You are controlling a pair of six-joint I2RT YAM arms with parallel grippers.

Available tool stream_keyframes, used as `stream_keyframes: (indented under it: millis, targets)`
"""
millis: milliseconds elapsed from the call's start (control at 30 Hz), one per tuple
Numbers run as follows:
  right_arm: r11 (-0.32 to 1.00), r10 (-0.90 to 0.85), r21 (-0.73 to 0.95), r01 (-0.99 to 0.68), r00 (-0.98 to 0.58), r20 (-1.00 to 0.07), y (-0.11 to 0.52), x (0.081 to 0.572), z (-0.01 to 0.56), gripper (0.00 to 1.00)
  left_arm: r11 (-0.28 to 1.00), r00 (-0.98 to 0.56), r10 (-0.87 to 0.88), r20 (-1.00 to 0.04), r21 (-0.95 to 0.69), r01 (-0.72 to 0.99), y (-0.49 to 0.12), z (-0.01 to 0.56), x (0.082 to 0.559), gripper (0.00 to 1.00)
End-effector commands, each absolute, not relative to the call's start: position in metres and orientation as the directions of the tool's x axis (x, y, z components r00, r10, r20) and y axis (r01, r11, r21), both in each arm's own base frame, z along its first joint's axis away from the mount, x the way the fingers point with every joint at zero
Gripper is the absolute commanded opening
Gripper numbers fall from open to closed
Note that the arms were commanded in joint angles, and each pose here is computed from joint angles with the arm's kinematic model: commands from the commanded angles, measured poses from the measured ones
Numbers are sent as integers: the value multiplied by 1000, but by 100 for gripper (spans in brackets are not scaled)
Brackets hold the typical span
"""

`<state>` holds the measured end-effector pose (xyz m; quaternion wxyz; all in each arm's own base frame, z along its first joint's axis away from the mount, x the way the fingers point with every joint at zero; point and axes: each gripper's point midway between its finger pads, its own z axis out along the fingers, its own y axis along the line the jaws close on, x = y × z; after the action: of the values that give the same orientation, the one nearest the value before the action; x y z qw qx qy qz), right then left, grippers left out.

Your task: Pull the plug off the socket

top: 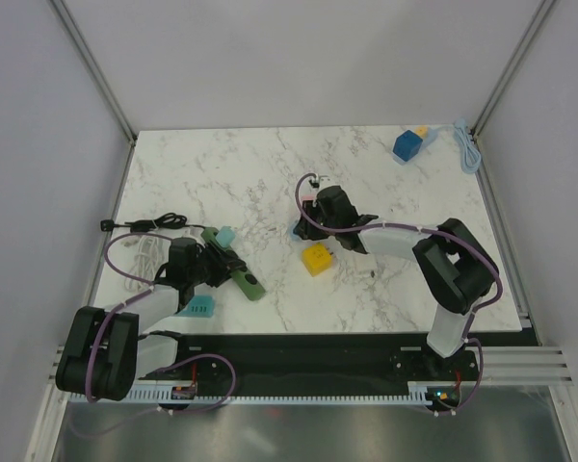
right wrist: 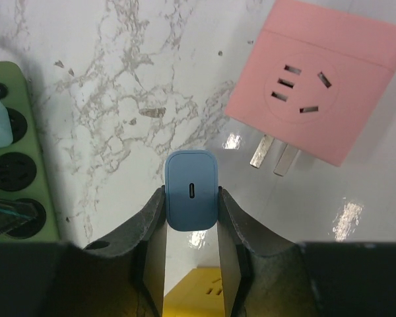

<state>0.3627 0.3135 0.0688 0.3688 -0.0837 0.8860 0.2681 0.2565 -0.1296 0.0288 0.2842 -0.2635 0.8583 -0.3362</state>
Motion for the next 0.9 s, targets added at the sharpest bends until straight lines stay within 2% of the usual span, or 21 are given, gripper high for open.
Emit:
stream_keyframes:
  millis: [0,167,267,300,367,400,500,733,867]
  targets:
    - [826,36,415,-382,-699,-714,314,360,74,20,675,-729,-574,-372,-720,-164,-135,35,258,2]
    - [845,34,394,-362,-698,-715,303,360,69,31,672,-729,-573,-375,-724,-155,-136,37,259,2]
    - [853,26,379,-360,-695,-718,299,361,69,43,671,-731,-570,-374,-726,-151,-137,38,258,2]
    - [860,29,371,-351,-692,-721,296,363,70,51,670,-733,-569,-373,-727,-150,-138,38,258,2]
    - [866,24,360,-347,-690,-723,294,363,72,58,669,-733,-569,-372,-728,-150,-137,38,258,2]
    - [869,21,352,-347,-685,-728,292,363,74,65,670,-732,-568,-377,-728,-145,-138,39,258,2]
    - [885,23,327,-333,-669,-743,287,368,82,74,669,-731,-569,-376,-729,-145,-138,40,259,2]
    - [856,86,386,-343,-642,-762,307,379,115,78,665,-731,-570,-376,-733,-142,-138,39,256,2]
    - [786,85,452,-421,-652,-754,346,377,130,83,660,-732,-572,-370,-737,-144,-138,38,255,2]
